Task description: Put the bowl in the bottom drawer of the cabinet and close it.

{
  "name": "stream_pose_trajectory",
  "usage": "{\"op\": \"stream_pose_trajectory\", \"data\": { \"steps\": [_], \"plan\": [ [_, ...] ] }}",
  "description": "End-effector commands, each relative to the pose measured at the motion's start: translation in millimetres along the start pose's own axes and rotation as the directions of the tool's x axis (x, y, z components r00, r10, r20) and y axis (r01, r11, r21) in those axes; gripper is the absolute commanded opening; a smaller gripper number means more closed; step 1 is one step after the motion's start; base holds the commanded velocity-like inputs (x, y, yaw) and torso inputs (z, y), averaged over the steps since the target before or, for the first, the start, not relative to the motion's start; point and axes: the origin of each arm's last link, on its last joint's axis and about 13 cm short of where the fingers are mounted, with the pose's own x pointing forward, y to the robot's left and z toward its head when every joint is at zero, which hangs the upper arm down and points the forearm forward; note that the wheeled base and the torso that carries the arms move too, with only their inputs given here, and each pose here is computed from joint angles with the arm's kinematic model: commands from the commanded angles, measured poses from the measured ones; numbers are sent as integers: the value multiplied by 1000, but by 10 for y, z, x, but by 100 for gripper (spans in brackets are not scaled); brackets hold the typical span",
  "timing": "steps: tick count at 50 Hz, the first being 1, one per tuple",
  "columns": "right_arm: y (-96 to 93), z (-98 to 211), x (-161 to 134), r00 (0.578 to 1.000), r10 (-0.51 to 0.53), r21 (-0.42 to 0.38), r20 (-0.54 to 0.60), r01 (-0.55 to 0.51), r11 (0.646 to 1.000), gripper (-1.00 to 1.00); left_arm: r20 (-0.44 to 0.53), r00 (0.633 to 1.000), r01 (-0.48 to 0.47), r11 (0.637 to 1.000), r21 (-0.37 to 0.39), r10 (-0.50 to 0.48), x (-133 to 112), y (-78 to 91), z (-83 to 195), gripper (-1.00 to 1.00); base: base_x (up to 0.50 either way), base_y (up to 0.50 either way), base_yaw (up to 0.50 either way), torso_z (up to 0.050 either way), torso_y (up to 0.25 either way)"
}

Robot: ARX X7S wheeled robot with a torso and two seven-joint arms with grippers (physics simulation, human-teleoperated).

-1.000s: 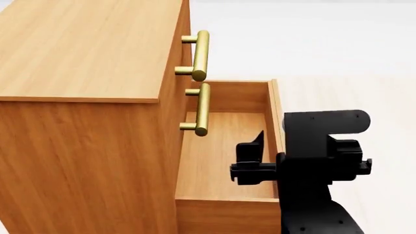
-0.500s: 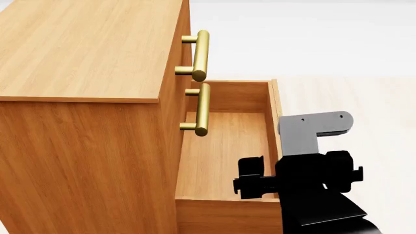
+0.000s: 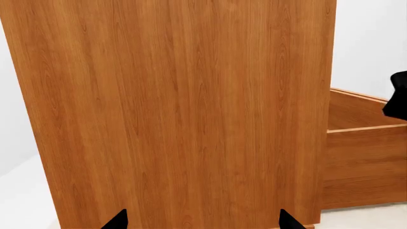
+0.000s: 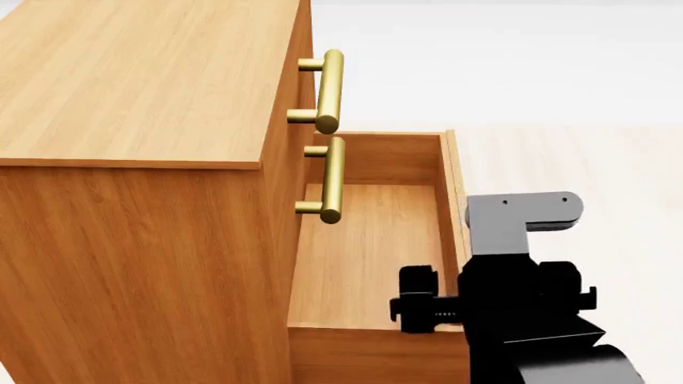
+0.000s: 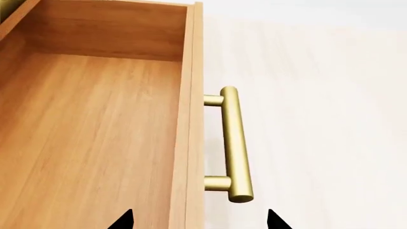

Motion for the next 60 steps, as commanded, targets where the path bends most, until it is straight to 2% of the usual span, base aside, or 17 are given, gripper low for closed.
{"op": "stream_pose_trajectory", "data": {
  "steps": [1,14,60],
  "plan": [
    [-35,-53,78,999,-26,11,-40,27,1000,100,0,1000,0,1000,1,0,-7,-1,11,100,0,0,0,0,0],
    [-121,-112,195,993,-106,11,-42,107,994,100,0,1000,0,1000,0,0,-5,-2,-3,100,0,0,0,0,0],
    [-409,-117,337,965,-260,-4,-15,260,966,100,-1,1000,-2,1000,-3,2,4,3,-13,100,0,0,0,-1,0]
  ]
}}
